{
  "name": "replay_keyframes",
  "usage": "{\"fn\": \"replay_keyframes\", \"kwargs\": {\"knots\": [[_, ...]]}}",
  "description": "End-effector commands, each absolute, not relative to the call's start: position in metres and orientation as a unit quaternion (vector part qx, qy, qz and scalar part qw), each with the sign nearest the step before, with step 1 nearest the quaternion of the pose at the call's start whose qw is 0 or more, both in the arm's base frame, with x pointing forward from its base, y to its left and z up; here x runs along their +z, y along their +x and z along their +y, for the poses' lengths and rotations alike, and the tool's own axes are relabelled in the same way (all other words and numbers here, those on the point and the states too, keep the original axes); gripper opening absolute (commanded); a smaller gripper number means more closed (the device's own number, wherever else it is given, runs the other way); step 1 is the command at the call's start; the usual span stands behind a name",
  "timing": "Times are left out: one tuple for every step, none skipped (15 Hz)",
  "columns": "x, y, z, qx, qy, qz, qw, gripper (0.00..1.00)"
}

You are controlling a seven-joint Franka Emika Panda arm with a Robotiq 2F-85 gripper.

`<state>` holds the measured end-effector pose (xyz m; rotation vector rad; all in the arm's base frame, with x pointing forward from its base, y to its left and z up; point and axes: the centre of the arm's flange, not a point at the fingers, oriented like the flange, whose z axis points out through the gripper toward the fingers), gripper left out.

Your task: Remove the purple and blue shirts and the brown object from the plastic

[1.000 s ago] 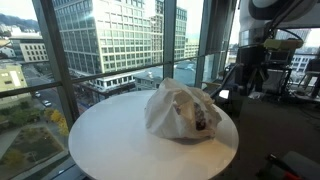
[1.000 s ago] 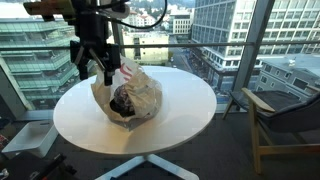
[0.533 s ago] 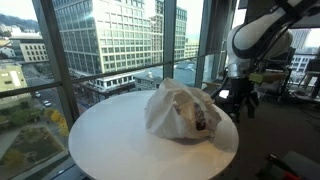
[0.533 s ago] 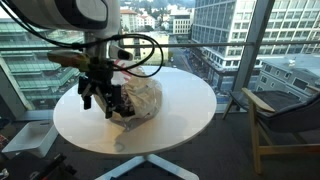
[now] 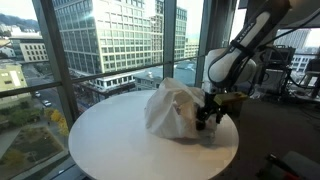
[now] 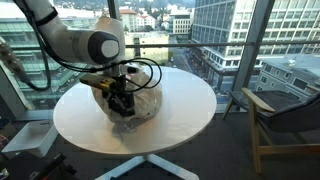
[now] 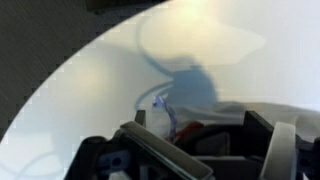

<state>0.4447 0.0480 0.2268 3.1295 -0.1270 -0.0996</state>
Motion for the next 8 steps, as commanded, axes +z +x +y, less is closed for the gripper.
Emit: {"fn": "replay_keyframes", "kwargs": {"knots": [[0.226, 0.495, 0.056, 0.032, 0.997, -0.07, 0.012, 1.0], [0.23, 0.504, 0.056, 0.053, 0.995, -0.079, 0.016, 1.0], [0.233, 0.512, 0.054, 0.071, 0.994, -0.085, 0.022, 1.0], [0.234, 0.517, 0.05, 0.086, 0.992, -0.093, 0.023, 1.0], [0.234, 0.522, 0.047, 0.098, 0.99, -0.104, 0.018, 1.0], [0.233, 0.526, 0.043, 0.106, 0.987, -0.117, 0.008, 1.0], [0.231, 0.528, 0.043, 0.114, 0.986, -0.125, 0.001, 1.0], [0.228, 0.53, 0.044, 0.121, 0.984, -0.129, -0.003, 1.0]]}}
